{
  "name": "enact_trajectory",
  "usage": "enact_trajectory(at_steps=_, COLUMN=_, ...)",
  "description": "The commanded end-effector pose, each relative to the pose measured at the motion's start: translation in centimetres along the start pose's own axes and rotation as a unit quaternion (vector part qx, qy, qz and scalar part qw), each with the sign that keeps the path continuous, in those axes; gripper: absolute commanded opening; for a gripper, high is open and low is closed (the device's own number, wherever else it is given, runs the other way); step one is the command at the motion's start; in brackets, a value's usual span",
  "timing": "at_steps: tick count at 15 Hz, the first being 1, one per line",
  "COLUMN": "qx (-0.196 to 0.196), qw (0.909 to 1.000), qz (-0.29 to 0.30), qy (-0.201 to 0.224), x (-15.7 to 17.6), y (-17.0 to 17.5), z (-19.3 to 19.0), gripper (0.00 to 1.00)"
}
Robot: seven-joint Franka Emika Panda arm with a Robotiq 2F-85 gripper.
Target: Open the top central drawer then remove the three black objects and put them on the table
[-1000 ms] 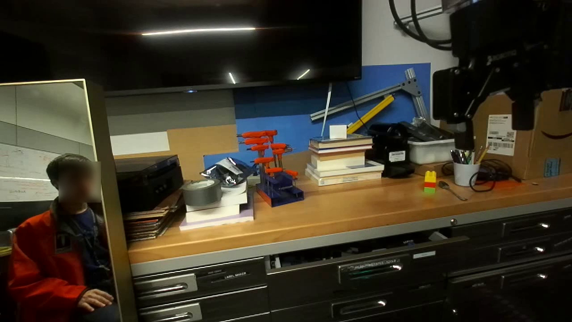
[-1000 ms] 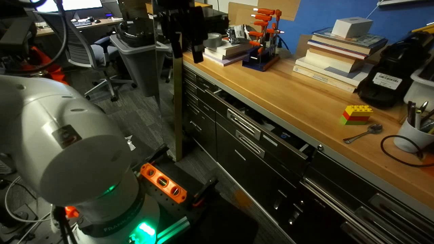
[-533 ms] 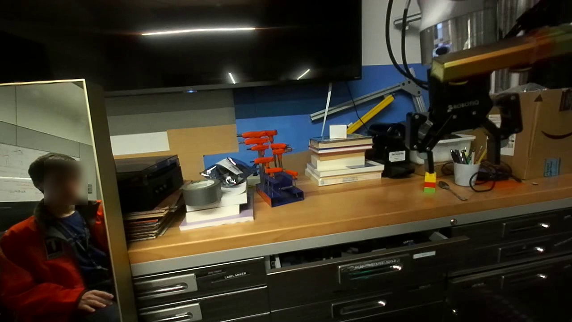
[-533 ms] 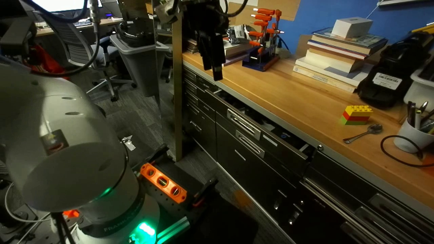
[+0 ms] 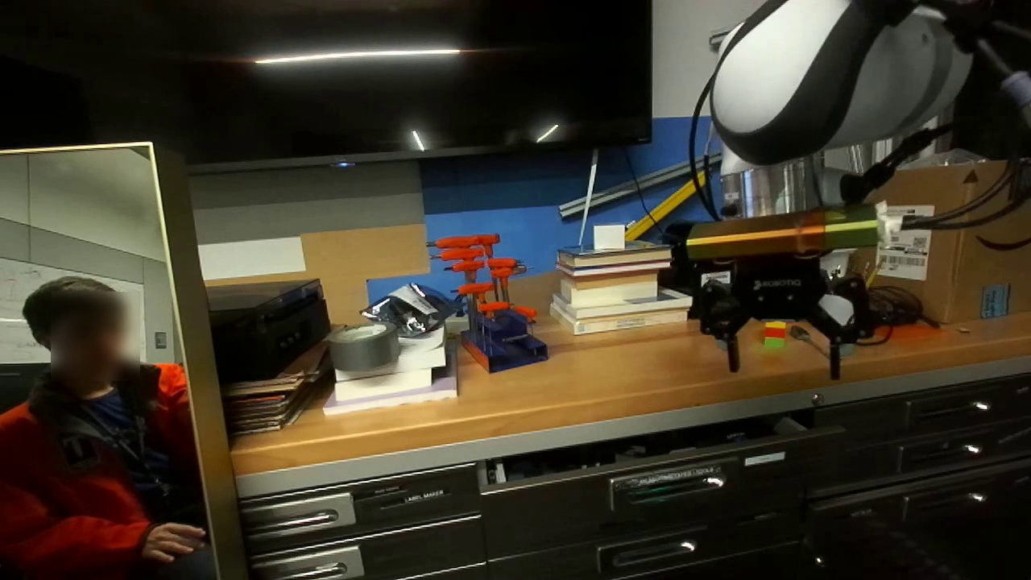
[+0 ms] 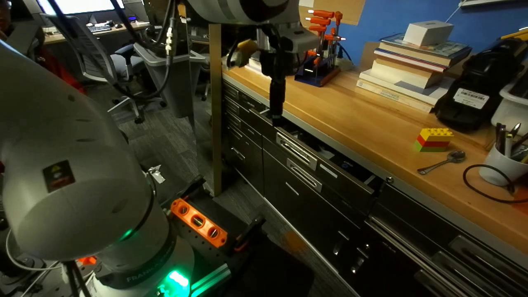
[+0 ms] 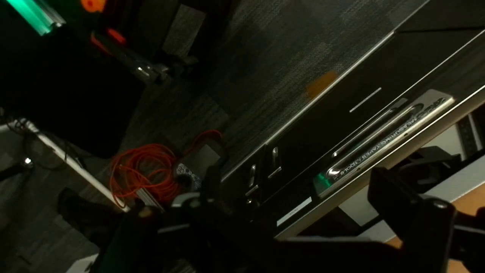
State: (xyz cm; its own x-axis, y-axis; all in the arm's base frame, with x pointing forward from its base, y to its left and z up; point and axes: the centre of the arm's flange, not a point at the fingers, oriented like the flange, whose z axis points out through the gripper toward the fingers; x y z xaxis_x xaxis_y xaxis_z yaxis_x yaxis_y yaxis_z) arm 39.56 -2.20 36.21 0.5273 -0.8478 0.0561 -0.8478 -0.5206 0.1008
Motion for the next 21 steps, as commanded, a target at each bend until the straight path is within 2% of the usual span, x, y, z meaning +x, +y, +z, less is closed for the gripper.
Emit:
enact_trajectory(at_steps=1, qx=0.030, qw=0.9951, qz=0.093, qy=-0.015, x=1.4, y=-1.9, z=2.3, gripper=1.00)
enact_trajectory(at_steps=5, qx=0.062, qw=0.9796, qz=0.189, qy=-0.027, x=2.2, y=-2.0, z=5.4, gripper=1.00)
enact_trajectory(at_steps=8, qx=0.088, qw=0.9614, qz=0.258, qy=-0.034, x=3.1, y=-1.9, z=8.1, gripper=1.00)
enact_trajectory(at_steps=12, qx=0.124, qw=0.9286, qz=0.349, qy=-0.028, x=4.2, y=-2.2, z=11.3, gripper=1.00)
enact_trajectory(at_steps=16, qx=0.161, qw=0.8895, qz=0.427, qy=0.002, x=5.4, y=-3.1, z=14.2, gripper=1.00)
enact_trajectory(at_steps=17, qx=0.166, qw=0.8834, qz=0.438, qy=0.007, x=5.7, y=-3.3, z=14.8, gripper=1.00)
enact_trajectory(at_steps=19, qx=0.167, qw=0.8763, qz=0.451, qy=0.019, x=6.2, y=-3.5, z=16.3, gripper=1.00)
enact_trajectory(at_steps=21, qx=0.159, qw=0.8743, qz=0.458, qy=0.031, x=6.8, y=-3.4, z=17.5, gripper=1.00)
